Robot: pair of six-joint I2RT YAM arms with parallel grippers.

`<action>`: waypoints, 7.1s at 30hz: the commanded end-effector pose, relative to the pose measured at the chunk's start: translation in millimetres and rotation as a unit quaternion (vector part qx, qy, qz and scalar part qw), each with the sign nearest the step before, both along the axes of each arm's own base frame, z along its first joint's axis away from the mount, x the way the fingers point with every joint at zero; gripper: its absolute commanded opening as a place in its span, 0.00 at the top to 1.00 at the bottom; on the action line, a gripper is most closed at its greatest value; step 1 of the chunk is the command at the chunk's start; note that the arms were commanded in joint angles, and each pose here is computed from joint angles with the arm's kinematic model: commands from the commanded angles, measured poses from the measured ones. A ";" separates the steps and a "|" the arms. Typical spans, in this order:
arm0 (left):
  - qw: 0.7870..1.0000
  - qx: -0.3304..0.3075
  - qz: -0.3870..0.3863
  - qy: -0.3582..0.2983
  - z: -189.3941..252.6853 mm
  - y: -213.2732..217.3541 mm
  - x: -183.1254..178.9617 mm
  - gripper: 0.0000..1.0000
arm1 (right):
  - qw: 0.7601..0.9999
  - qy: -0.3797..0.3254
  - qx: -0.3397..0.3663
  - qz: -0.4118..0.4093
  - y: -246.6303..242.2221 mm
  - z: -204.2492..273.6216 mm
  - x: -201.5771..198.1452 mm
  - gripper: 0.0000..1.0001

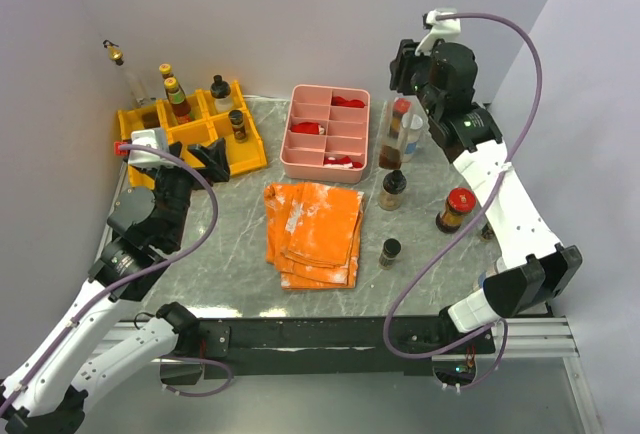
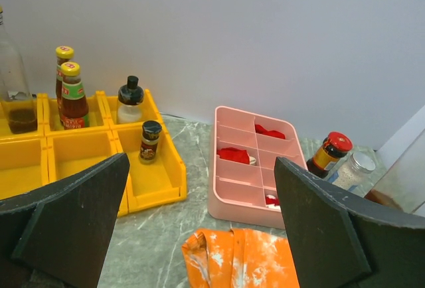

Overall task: Organize the condiment bottles
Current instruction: Place the bottle at the center of the board, then pick up the bottle from the center of the board, then place the bottle in the storage box.

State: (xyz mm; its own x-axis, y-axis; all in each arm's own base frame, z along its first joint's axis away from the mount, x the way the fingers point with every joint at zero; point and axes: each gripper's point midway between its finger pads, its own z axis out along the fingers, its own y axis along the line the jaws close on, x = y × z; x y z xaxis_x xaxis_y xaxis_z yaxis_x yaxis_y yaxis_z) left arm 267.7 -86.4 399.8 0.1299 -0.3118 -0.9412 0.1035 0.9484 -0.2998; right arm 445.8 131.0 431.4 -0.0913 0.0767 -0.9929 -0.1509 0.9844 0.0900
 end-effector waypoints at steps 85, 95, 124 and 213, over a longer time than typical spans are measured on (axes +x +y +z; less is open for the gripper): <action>0.988 -0.017 0.012 0.152 -140.2 -22.7 26.8 0.16 | 0.944 -0.002 0.100 0.315 155.5 -92.3 -260.9 0.00; 0.988 -0.018 0.046 0.147 -152.3 -11.2 28.7 0.32 | 0.945 -0.013 0.101 0.311 133.2 -98.7 -269.0 0.00; 0.978 0.027 0.154 0.136 -74.9 30.8 27.0 0.99 | 0.946 -0.037 0.109 0.304 109.3 -80.9 -275.8 0.00; 0.970 0.110 0.216 0.013 -59.0 278.7 343.5 0.89 | 0.960 -0.042 0.120 0.250 97.0 -116.4 -261.6 0.00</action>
